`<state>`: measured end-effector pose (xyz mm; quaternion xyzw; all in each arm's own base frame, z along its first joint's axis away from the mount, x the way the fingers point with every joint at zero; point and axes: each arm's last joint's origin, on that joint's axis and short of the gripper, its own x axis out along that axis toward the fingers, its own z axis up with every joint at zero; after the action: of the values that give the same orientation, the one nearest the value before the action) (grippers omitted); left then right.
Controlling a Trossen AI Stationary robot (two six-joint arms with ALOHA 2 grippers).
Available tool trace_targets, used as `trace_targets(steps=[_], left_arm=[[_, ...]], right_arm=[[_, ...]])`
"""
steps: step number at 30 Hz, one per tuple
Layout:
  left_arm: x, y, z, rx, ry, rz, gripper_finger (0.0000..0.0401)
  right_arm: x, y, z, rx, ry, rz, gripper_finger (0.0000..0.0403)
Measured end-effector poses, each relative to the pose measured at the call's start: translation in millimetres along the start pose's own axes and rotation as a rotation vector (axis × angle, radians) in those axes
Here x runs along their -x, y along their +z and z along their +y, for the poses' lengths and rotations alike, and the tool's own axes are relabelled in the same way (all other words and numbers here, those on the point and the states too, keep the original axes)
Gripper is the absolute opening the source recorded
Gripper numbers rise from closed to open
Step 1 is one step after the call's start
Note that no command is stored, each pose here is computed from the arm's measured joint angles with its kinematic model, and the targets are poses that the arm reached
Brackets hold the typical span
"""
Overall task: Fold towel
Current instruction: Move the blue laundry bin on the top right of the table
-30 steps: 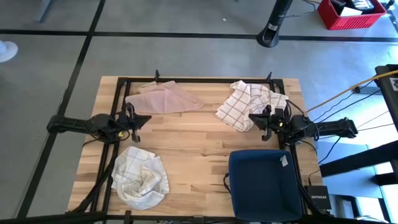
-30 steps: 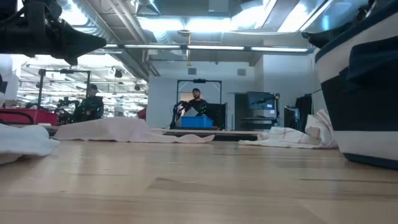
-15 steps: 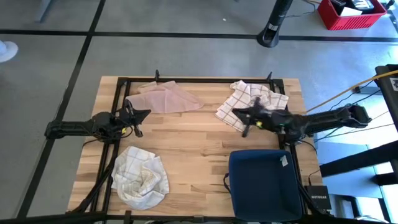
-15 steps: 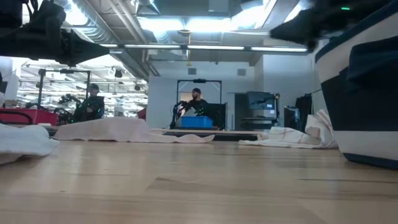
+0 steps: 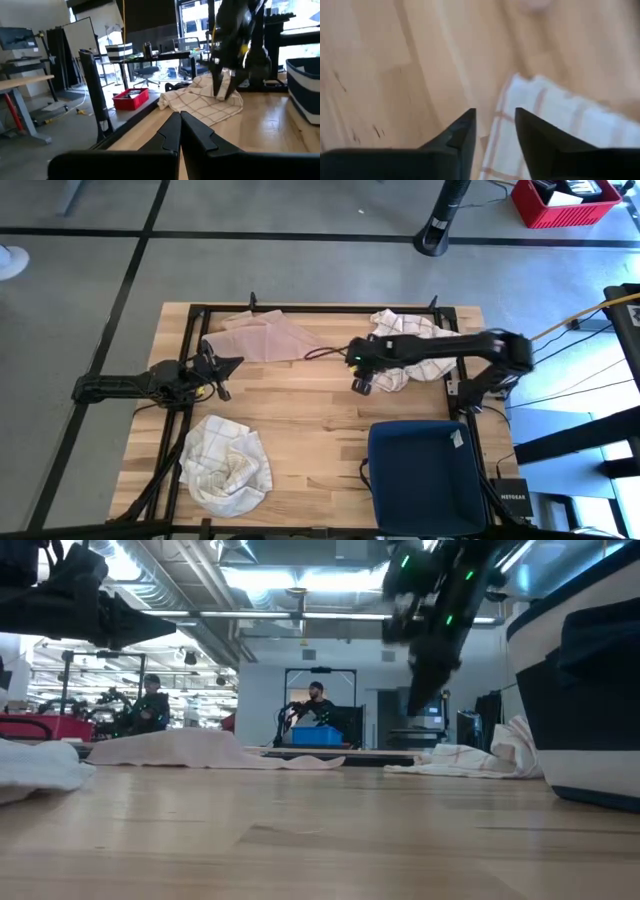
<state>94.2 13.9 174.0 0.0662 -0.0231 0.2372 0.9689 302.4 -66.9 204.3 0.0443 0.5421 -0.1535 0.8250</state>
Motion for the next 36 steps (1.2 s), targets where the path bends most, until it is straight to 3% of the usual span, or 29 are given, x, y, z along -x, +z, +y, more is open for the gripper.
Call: trace_targets(steps=[6,15,20,24,28,36], left_arm=[[-0.8,-3.0,-1.4,0.107,-0.014,0.031,0.0],[-2.4,-5.5,-3.6,0.093,-0.028,0.062,0.0],[-2.4,-5.6,-3.6,0.092,-0.028,0.062,0.0],[-2.4,-5.3,-3.6,0.098,-0.029,0.059,0.0],[-2.0,4.7,-2.9,0.088,-0.032,-0.011,0.0],[6.2,59.4,8.7,-0.047,0.008,-0.235,0.0]], right_arm=[[-42.7,-4.2,-12.8,-0.061,0.041,0.129,0.0183],[-68.4,-9.7,-21.4,-0.069,-0.033,0.2,0.0163],[-72.6,-9.6,-21.7,-0.048,-0.098,0.204,0.0113],[-75.0,-6.6,-20.0,-0.036,-0.097,0.168,0.0023],[-60.0,23.3,-4.2,0.02,-0.114,0.037,0.0014],[19.6,103.9,48.5,0.144,-0.006,-0.313,0.0004]])
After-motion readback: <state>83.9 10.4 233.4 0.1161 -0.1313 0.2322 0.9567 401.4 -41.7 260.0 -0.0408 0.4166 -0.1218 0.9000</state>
